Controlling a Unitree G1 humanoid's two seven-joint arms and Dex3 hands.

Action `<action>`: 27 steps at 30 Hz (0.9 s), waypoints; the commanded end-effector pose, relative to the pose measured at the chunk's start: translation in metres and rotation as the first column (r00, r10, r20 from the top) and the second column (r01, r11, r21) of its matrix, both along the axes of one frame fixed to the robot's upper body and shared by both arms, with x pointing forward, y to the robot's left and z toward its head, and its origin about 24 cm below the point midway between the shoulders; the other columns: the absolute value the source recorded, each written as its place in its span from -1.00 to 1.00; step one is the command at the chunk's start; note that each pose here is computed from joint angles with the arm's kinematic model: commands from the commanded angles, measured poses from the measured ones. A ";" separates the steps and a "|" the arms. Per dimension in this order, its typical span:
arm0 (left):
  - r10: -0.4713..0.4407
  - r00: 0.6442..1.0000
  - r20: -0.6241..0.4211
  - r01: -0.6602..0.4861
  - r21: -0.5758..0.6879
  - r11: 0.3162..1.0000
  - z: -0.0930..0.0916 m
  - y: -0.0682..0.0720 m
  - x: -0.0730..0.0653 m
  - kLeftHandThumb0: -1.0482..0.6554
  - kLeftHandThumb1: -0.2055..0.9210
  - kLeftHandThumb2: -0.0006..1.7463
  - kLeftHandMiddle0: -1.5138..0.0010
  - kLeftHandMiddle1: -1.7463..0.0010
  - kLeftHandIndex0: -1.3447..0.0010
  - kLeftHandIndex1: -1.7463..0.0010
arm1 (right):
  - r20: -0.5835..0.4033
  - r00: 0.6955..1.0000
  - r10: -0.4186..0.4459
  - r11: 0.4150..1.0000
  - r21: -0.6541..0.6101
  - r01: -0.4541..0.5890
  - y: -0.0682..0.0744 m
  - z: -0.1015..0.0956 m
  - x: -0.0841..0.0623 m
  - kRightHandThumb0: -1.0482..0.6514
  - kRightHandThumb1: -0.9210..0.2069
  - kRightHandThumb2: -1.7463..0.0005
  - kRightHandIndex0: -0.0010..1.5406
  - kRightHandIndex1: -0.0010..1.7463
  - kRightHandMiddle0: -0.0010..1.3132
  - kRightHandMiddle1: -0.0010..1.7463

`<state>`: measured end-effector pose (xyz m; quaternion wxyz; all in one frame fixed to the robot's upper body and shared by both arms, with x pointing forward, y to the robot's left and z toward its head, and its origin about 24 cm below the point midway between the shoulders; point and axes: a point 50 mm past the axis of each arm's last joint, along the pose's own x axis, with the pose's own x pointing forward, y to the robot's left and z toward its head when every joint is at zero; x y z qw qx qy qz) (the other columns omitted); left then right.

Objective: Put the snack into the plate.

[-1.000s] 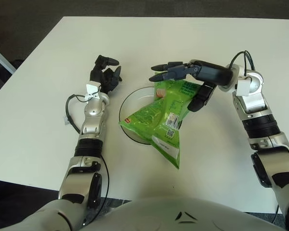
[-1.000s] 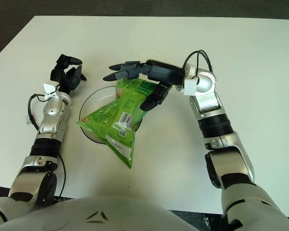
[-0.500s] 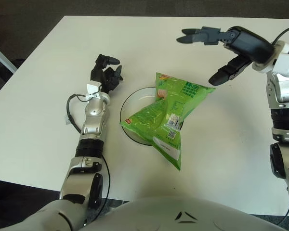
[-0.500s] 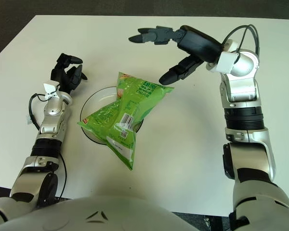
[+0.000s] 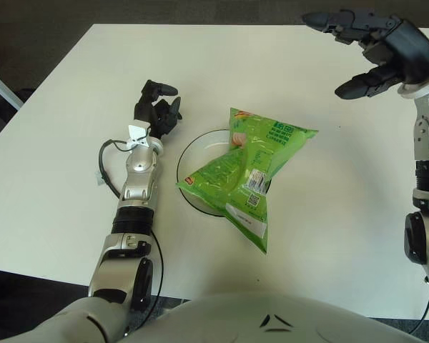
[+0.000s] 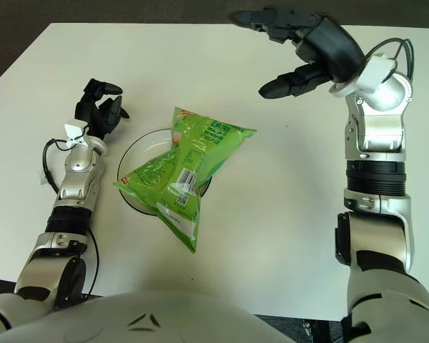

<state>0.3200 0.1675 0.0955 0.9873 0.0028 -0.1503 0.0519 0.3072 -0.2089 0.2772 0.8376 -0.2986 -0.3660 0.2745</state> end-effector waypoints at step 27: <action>0.015 0.989 -0.145 -0.021 -0.044 0.999 -0.044 -0.001 -0.021 -0.19 1.00 -0.62 0.00 -1.00 0.40 -0.77 | -0.237 0.949 -0.207 0.795 0.524 0.304 -0.007 -0.090 0.014 -0.23 -1.00 0.57 0.16 -0.92 0.10 -0.88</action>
